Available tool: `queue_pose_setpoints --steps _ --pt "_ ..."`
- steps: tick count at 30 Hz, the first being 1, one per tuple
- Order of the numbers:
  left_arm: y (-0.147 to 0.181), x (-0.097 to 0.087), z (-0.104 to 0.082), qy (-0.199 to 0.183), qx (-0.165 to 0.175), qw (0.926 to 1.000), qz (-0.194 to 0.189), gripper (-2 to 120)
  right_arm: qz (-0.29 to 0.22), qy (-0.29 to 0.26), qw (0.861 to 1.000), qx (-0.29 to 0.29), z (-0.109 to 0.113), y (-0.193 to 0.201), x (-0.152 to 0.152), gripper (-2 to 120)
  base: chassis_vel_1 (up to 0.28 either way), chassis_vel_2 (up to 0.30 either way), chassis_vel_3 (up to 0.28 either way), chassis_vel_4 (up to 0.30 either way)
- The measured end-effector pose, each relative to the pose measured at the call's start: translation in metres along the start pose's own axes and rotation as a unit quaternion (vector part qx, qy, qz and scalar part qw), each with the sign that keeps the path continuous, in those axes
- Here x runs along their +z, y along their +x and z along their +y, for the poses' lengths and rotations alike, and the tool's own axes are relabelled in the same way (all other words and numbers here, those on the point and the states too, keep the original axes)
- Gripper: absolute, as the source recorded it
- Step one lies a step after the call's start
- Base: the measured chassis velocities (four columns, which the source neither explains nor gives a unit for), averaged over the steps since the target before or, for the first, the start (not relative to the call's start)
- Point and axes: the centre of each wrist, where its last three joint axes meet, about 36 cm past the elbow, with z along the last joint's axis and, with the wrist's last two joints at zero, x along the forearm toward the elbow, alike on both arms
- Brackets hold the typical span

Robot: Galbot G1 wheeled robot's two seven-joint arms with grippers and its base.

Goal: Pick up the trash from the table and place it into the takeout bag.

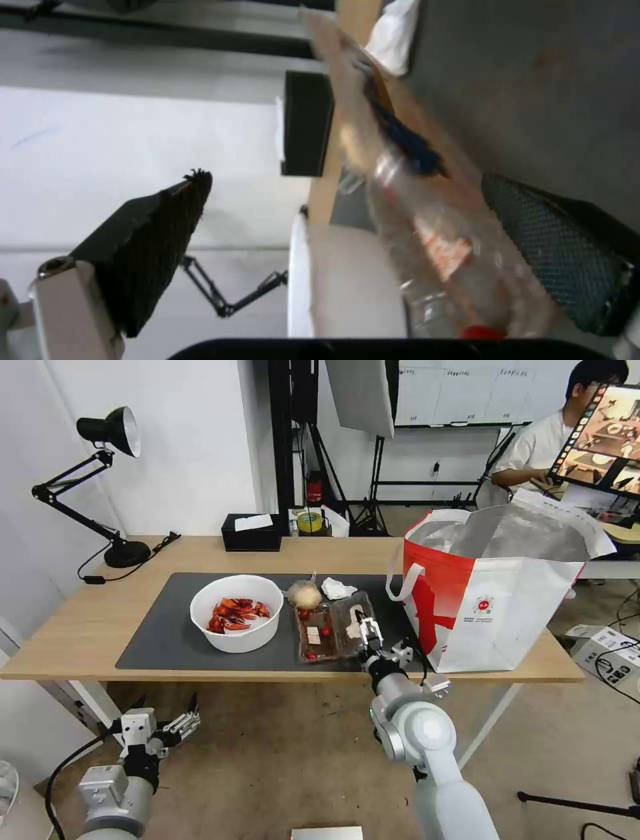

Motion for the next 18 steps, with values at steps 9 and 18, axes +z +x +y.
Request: queue_pose_setpoints --steps 9,18 --pt "0.003 0.0 0.002 -0.001 -0.003 1.0 -0.003 100 0.033 0.027 0.999 -0.018 0.011 -0.011 0.01 100 0.0 0.0 0.0 0.0" --pt "0.004 0.002 0.003 0.0 -0.006 1.0 -0.004 100 0.069 0.053 0.996 0.004 0.006 -0.017 0.014 100 0.0 0.0 0.0 0.0"
